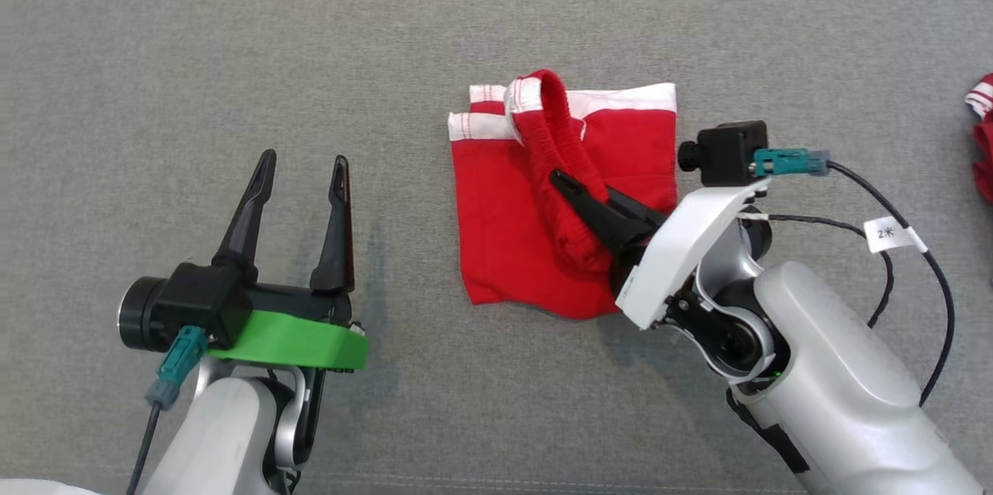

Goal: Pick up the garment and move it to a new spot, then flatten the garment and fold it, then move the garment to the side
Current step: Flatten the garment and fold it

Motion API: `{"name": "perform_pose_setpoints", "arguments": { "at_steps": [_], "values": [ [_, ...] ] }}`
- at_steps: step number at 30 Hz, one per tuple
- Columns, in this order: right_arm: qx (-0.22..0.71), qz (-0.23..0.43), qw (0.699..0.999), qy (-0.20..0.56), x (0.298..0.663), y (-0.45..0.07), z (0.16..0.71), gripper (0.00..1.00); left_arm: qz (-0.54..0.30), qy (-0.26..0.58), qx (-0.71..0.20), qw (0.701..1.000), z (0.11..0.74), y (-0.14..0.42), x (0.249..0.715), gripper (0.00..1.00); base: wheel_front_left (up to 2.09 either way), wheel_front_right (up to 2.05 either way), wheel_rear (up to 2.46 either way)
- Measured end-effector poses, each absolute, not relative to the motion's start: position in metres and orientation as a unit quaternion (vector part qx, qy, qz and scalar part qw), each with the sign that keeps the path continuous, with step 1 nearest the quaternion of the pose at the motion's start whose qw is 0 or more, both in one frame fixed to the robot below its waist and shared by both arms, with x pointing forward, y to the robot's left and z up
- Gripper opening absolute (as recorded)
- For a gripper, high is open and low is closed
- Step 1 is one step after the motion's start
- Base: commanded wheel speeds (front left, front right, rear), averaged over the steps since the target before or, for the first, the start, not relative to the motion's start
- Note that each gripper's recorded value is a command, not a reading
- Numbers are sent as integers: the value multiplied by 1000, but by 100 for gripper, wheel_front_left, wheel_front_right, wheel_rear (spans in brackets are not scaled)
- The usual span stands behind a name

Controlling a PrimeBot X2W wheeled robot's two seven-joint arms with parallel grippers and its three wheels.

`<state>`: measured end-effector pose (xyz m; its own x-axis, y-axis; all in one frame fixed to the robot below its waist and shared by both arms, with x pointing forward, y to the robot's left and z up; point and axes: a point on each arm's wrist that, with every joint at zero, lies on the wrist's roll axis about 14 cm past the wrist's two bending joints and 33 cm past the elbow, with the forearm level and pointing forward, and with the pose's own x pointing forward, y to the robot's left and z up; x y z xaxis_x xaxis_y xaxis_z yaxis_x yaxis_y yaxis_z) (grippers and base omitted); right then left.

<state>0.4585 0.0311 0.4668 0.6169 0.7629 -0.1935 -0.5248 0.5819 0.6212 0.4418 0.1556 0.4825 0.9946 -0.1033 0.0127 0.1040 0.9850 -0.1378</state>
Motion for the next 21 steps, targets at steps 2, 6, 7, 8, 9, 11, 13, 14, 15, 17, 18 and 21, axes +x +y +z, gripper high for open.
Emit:
{"name": "perform_pose_setpoints", "arguments": {
  "at_steps": [2, 6, 7, 8, 9, 11, 13, 14, 15, 17, 18, 21],
  "values": [
    [262, 386, 854, 231, 457, 44, 462, 0, -42, -1, -68, 997, 481, 162, 440, 100, 0, 0, 0],
    [273, 402, 842, 235, 456, 66, 458, 0, -28, 5, -68, 997, 477, 170, 436, 100, 0, 0, 0],
    [276, 406, 839, 235, 455, 71, 458, 0, -25, 7, -67, 997, 476, 172, 436, 100, 0, 0, 0],
    [275, 409, 838, 235, 455, 75, 456, 0, -23, 8, -67, 997, 475, 173, 435, 100, 0, 0, 0],
    [271, 411, 838, 236, 455, 77, 454, 0, -22, 9, -66, 998, 474, 174, 435, 100, 0, 0, 0],
    [263, 413, 840, 234, 455, 79, 450, 46, -21, 11, -67, 997, 473, 174, 436, 100, 0, 0, 0],
    [255, 418, 841, 232, 452, 82, 448, 100, -22, 10, -68, 997, 473, 173, 436, 100, 0, 0, 0],
    [250, 422, 842, 227, 451, 84, 448, 100, -23, 10, -67, 997, 473, 173, 437, 100, 0, 0, 0],
    [240, 425, 845, 219, 451, 83, 449, 100, -24, 10, -66, 997, 473, 172, 438, 100, 0, 0, 0],
    [226, 428, 852, 202, 452, 81, 451, 100, -27, 8, -67, 997, 473, 170, 439, 100, 0, 0, 0],
    [215, 429, 857, 188, 453, 78, 452, 100, -29, 9, -67, 997, 472, 169, 440, 100, 0, 0, 0],
    [200, 424, 873, 137, 460, 66, 464, 100, -34, 7, -67, 997, 473, 166, 442, 100, 0, 0, 0]
  ]
}}
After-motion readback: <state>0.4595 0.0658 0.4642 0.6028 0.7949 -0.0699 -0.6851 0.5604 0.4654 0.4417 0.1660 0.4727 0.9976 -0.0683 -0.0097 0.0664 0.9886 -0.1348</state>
